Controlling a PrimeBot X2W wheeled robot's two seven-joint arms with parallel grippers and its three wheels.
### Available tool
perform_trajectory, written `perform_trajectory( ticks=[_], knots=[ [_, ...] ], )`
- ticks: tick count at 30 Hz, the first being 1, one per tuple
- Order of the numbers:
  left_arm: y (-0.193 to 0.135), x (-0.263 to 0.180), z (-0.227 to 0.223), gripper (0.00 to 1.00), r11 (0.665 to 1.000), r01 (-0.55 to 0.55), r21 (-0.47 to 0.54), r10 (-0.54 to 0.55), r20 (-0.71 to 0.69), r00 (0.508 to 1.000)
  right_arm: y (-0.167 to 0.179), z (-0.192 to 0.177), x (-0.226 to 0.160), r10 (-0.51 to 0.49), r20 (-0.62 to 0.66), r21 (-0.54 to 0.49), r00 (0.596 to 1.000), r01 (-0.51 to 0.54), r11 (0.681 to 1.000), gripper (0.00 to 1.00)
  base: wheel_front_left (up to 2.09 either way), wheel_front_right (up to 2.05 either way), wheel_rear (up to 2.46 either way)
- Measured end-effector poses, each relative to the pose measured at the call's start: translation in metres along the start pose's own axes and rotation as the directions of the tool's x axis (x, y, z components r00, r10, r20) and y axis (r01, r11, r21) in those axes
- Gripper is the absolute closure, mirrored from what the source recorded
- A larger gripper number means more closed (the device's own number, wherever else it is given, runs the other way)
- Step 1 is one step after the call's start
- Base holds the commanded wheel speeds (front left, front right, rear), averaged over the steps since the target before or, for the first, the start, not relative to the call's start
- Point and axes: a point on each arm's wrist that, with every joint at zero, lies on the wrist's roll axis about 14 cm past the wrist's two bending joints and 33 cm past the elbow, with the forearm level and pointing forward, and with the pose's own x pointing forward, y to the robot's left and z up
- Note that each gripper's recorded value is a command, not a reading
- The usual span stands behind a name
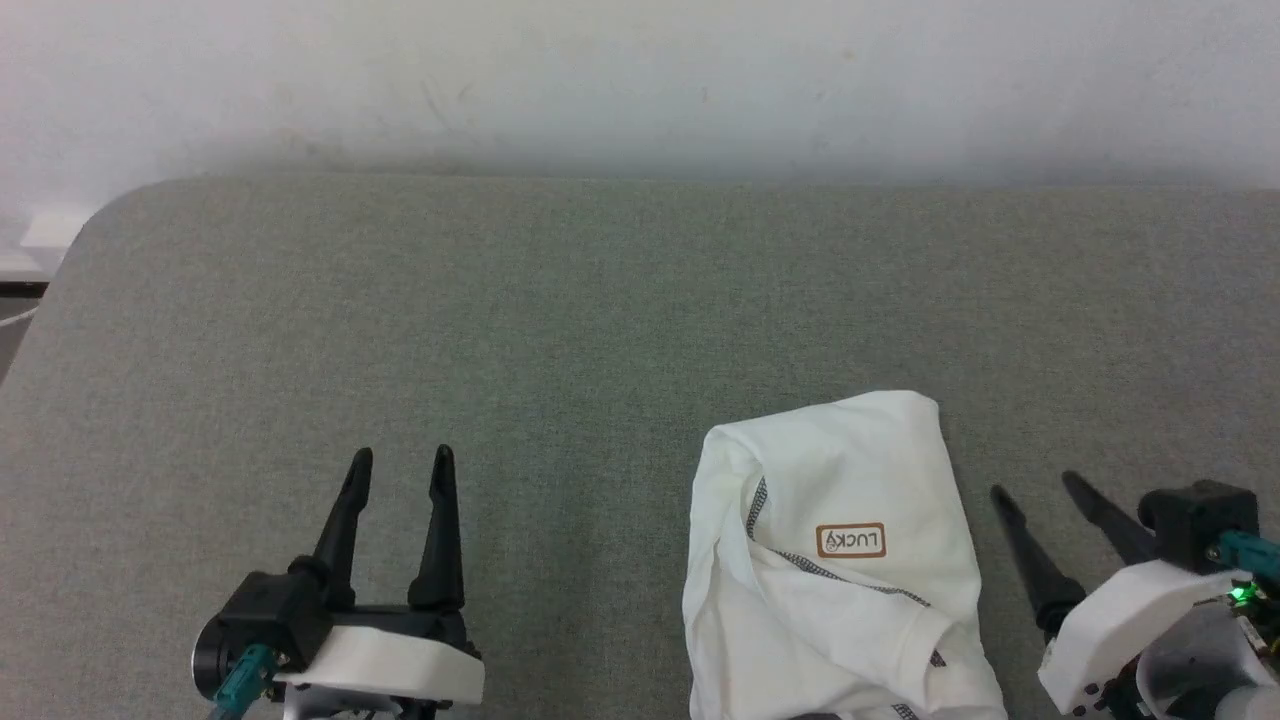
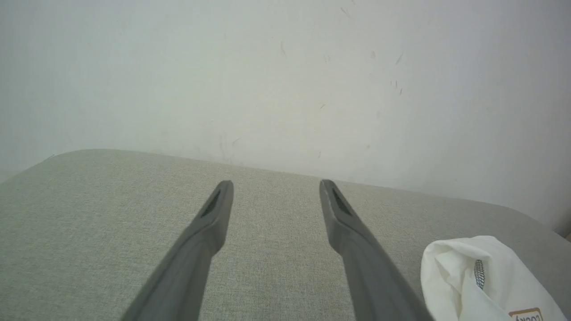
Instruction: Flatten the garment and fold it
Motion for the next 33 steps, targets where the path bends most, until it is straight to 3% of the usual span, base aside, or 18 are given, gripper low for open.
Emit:
perform_trajectory(
  ticks=[4,8,12,18,19,20,21,27,33],
  knots=[
    [0.001,0.003,-0.008,0.00,1.000,-0.004,0.000,0.004,-0.022,1.000,0.016,-0.029,0.010,0.118,-0.228,0.141,0.967,-0.087,0.986,0.00,0.00,0.00,0.00],
    [0.003,0.004,-0.014,0.00,1.000,-0.012,-0.003,0.012,-0.041,0.999,0.017,-0.058,0.017,0.182,-0.413,0.214,0.893,-0.099,0.972,0.00,0.00,0.00,0.00],
    [0.010,0.002,-0.017,0.00,0.999,-0.034,0.000,0.034,-0.054,0.998,0.028,-0.077,0.026,0.233,-0.496,0.258,0.836,-0.114,0.959,0.00,0.00,0.00,0.00],
    [0.022,-0.004,-0.022,0.00,0.997,-0.072,0.011,0.073,-0.075,0.994,0.051,-0.090,0.041,0.289,-0.534,0.258,0.795,-0.172,0.951,0.00,0.00,0.00,0.00],
    [0.023,-0.005,-0.023,0.00,0.997,-0.076,0.012,0.076,-0.077,0.994,0.053,-0.091,0.043,0.294,-0.535,0.255,0.792,-0.180,0.950,0.14,0.00,0.00,0.00],
    [0.024,-0.006,-0.023,0.00,0.997,-0.079,0.012,0.079,-0.078,0.994,0.055,-0.091,0.045,0.298,-0.533,0.252,0.792,-0.187,0.949,0.78,0.00,0.00,0.00],
    [0.024,-0.006,-0.022,0.00,0.997,-0.080,0.012,0.081,-0.077,0.994,0.057,-0.091,0.046,0.299,-0.529,0.242,0.794,-0.197,0.950,1.00,0.00,0.00,0.00],
    [0.014,-0.002,-0.021,0.00,0.999,-0.049,0.002,0.049,-0.068,0.996,0.053,-0.079,0.048,0.266,-0.474,0.095,0.839,-0.252,0.963,1.00,0.00,0.00,0.00],
    [-0.018,0.011,-0.026,0.00,0.998,0.054,-0.028,-0.056,-0.072,0.996,0.009,-0.050,0.043,0.147,-0.437,-0.164,0.887,-0.240,0.957,1.00,0.00,0.00,0.00]
  ],
)
